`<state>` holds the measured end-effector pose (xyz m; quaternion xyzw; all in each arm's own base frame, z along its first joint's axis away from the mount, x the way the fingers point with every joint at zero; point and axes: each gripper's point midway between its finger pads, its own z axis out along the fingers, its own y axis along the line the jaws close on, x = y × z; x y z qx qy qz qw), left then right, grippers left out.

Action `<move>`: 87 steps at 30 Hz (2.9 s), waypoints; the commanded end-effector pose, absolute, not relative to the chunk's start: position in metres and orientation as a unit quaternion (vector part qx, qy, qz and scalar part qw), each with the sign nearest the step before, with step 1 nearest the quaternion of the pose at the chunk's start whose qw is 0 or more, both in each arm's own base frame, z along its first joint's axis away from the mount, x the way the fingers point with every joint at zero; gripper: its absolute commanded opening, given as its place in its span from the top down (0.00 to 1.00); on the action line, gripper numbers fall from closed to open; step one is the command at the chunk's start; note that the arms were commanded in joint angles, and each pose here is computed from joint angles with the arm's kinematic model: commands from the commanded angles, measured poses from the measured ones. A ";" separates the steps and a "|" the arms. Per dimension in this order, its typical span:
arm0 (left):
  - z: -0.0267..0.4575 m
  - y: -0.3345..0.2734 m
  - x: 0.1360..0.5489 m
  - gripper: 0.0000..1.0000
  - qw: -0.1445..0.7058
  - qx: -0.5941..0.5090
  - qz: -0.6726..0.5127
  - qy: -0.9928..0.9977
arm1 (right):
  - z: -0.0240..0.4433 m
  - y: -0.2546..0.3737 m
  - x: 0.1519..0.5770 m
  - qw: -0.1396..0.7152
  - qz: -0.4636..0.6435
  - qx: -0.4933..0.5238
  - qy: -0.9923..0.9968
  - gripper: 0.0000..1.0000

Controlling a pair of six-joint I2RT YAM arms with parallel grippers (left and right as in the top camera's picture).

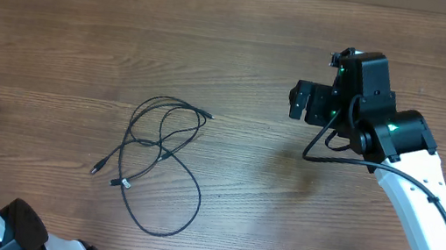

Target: Untangle cables

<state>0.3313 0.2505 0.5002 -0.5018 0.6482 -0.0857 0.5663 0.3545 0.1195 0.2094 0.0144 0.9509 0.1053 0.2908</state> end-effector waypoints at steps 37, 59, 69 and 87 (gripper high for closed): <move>0.196 0.218 0.369 0.46 0.060 -0.490 -0.030 0.869 | 0.204 0.125 0.340 0.257 0.125 0.010 0.958 0.00; 0.202 0.197 0.383 0.06 0.072 -0.454 -0.086 0.884 | 0.204 0.125 0.339 0.256 0.125 0.010 0.959 0.00; 0.254 0.138 0.418 0.06 0.172 -0.300 -0.081 0.935 | 0.201 0.124 0.337 0.248 0.123 0.011 0.961 0.00; 0.276 -0.017 0.399 0.15 0.145 -0.066 -0.082 0.984 | 0.184 0.080 0.319 0.192 0.077 0.143 0.968 0.00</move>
